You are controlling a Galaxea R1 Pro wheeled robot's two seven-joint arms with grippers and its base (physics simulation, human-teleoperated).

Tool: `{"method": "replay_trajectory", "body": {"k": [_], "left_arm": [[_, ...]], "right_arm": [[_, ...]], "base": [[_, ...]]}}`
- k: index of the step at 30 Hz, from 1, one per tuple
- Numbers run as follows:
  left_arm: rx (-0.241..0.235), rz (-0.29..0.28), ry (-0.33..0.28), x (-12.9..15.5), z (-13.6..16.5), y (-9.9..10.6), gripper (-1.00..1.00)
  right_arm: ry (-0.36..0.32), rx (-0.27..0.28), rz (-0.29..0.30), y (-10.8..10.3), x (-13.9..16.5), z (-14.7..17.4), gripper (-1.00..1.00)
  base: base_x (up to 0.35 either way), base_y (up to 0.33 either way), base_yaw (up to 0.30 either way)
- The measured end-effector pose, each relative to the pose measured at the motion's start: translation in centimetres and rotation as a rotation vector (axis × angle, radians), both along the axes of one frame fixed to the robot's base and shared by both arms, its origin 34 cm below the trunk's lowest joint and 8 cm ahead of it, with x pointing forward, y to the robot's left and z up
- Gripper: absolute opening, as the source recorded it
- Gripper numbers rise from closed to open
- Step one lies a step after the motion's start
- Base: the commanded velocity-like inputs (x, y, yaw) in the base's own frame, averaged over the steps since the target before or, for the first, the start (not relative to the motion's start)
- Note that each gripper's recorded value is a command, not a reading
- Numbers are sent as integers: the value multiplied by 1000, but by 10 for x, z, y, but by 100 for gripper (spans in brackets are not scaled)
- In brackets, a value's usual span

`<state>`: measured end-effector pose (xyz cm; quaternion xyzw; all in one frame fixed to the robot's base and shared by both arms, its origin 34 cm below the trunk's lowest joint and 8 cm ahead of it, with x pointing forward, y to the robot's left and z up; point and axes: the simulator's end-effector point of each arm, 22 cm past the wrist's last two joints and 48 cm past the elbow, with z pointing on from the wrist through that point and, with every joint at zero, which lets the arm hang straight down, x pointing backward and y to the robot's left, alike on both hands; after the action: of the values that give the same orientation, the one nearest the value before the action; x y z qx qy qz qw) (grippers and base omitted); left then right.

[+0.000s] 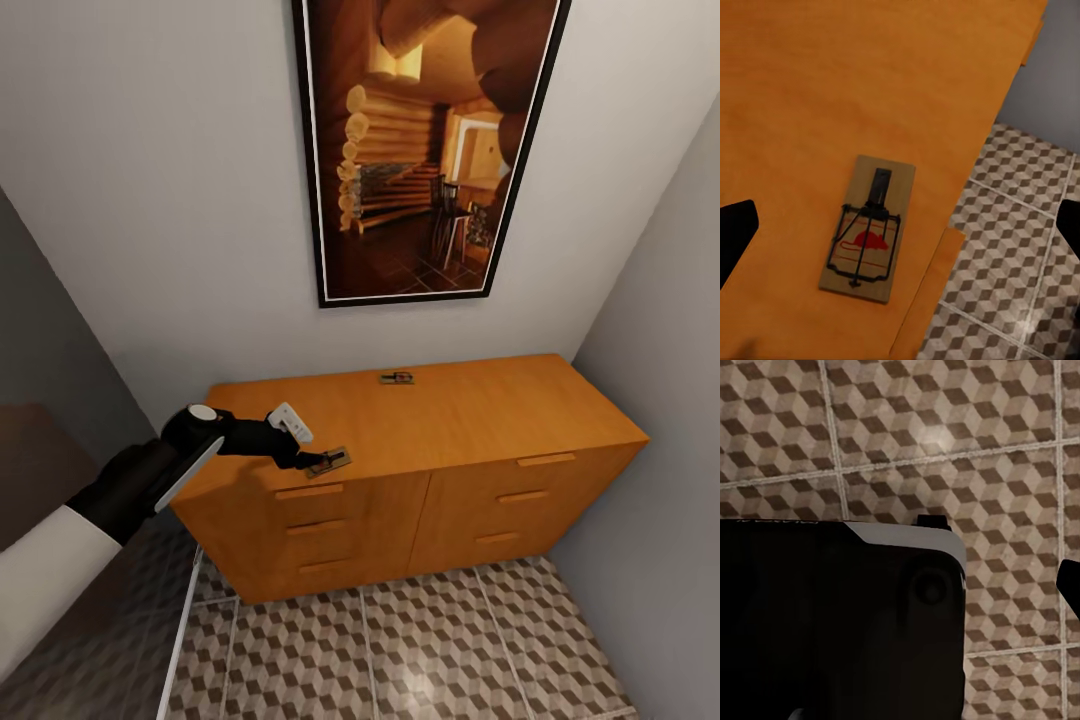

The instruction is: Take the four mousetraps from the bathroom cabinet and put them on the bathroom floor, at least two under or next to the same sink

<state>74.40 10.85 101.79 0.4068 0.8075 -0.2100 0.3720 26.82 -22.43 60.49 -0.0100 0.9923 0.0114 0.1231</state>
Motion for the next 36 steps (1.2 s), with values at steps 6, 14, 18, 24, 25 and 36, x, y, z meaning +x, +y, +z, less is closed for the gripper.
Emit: {"method": "replay_trajectory", "body": {"k": [6,14,18,24,25,36], "left_arm": [[2,7,-5,2,2,5,100],[7,10,0,2,-1,7,100],[9,10,3,1,-2,7,100],[22,13,18,0,-11,8,100],[27,13,22,-1,-13,8,100],[37,13,31,-2,-19,9,100]], "right_arm": [[0,1,0,0,0,0,100],[0,1,0,0,0,0,100],[0,1,0,0,0,0,100],[-1,1,0,1,0,0,100],[-1,1,0,0,0,0,100],[-2,1,1,1,0,0,100]], "base": [[0,0,0],[0,0,0],[39,0,0],[130,0,0],[185,0,0],[253,0,0]]}}
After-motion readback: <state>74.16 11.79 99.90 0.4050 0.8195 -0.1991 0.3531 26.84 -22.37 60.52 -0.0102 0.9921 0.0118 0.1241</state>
